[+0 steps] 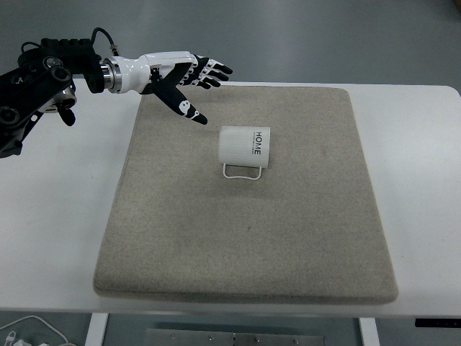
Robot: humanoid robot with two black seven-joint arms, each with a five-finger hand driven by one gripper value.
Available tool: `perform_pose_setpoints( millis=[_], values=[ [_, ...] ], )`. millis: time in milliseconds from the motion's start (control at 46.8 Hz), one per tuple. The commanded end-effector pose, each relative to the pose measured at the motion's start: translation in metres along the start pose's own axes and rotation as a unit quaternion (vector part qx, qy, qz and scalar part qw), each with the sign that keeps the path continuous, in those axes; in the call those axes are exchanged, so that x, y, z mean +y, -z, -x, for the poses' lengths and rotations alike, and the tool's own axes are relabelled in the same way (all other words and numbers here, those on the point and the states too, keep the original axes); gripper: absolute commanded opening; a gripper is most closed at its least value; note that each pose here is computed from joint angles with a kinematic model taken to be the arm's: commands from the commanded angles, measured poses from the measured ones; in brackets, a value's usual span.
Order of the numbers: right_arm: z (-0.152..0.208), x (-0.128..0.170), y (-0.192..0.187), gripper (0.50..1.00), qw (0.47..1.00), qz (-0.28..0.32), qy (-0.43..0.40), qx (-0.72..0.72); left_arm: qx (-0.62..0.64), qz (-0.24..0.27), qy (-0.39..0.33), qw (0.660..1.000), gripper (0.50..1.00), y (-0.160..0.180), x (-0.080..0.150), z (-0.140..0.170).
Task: Flip white cup upright
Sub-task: 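Reach the left hand over the white mug lying on its side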
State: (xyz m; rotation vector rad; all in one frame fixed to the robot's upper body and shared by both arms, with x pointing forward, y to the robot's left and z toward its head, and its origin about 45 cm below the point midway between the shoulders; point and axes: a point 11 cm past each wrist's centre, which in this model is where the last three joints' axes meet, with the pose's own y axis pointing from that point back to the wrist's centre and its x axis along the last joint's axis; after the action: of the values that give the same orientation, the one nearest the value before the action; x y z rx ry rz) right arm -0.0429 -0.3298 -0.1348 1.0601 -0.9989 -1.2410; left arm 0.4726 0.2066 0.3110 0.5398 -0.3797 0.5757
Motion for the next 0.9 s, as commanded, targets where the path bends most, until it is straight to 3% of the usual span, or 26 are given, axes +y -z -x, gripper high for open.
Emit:
perform_pose_setpoints(
  millis=[0, 513, 877],
  values=[
    [0.0, 0.0, 0.0, 0.93, 1.0, 0.0, 0.0, 0.0, -0.039, -0.011, 0.01, 0.999, 0.988, -0.004, -0.002, 0.005],
    [0.0, 0.0, 0.0, 0.93, 1.0, 0.0, 0.0, -0.001, -0.201, -0.045, 0.043, 0.978, 0.988, -0.026, -0.027, 0.034],
    [0.0, 0.0, 0.0, 0.93, 1.0, 0.0, 0.0, 0.0, -0.215, -0.039, 0.026, 0.976, 0.986, -0.034, -0.054, 0.059]
  ],
)
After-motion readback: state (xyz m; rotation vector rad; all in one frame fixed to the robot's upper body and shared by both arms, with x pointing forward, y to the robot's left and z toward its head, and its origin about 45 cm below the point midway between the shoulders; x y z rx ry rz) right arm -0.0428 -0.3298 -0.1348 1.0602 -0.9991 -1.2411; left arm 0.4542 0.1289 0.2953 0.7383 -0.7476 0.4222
